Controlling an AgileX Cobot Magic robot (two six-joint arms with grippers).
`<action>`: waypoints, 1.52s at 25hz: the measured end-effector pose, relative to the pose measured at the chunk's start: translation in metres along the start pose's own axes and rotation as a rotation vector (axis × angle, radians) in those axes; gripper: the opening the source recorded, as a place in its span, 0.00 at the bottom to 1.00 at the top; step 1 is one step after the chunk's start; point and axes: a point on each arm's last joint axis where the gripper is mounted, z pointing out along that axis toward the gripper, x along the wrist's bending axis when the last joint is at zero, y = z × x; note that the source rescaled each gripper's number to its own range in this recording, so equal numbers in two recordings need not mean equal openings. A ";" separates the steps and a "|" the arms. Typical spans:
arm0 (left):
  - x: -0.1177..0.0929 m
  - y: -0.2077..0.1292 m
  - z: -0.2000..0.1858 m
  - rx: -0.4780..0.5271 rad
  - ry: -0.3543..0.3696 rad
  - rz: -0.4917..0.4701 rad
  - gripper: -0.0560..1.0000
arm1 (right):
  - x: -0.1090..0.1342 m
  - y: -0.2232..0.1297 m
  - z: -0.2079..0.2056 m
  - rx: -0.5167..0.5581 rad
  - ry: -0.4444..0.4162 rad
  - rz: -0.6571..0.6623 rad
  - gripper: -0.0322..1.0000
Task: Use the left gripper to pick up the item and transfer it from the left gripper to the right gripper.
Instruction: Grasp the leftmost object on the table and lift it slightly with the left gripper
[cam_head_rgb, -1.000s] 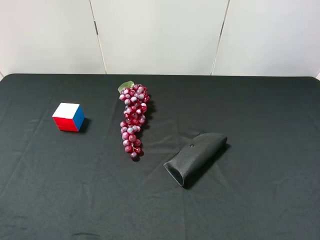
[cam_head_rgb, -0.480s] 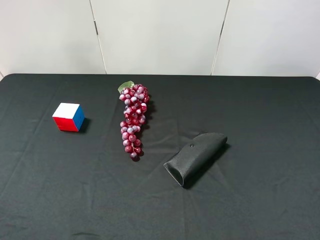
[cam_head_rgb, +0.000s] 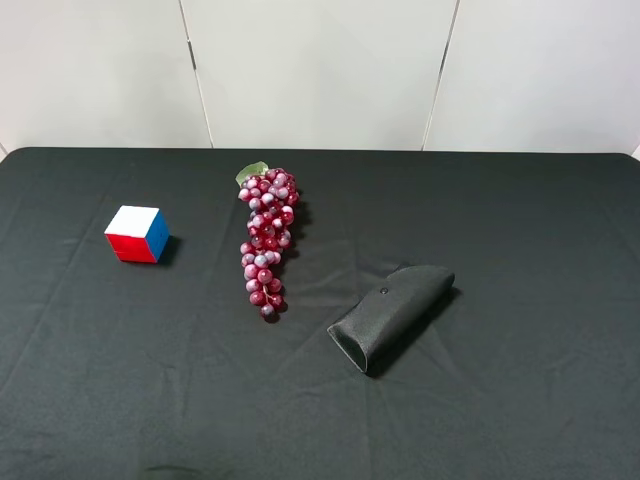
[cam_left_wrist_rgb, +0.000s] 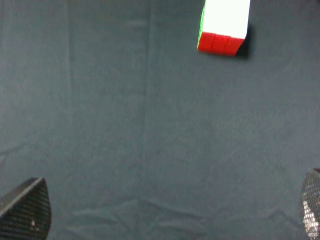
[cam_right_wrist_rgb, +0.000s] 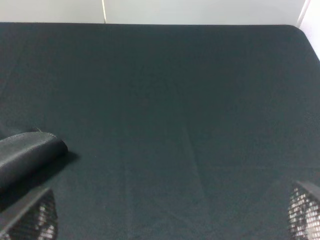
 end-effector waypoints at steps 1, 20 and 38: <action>0.000 0.005 0.007 0.034 0.005 0.004 1.00 | 0.000 0.000 0.000 0.000 0.000 0.000 1.00; -0.021 0.095 0.170 0.332 -0.027 0.041 1.00 | 0.000 0.000 0.000 0.001 0.000 0.000 1.00; -0.081 0.119 0.285 0.419 -0.064 0.142 1.00 | 0.000 0.000 0.000 0.000 0.000 0.000 1.00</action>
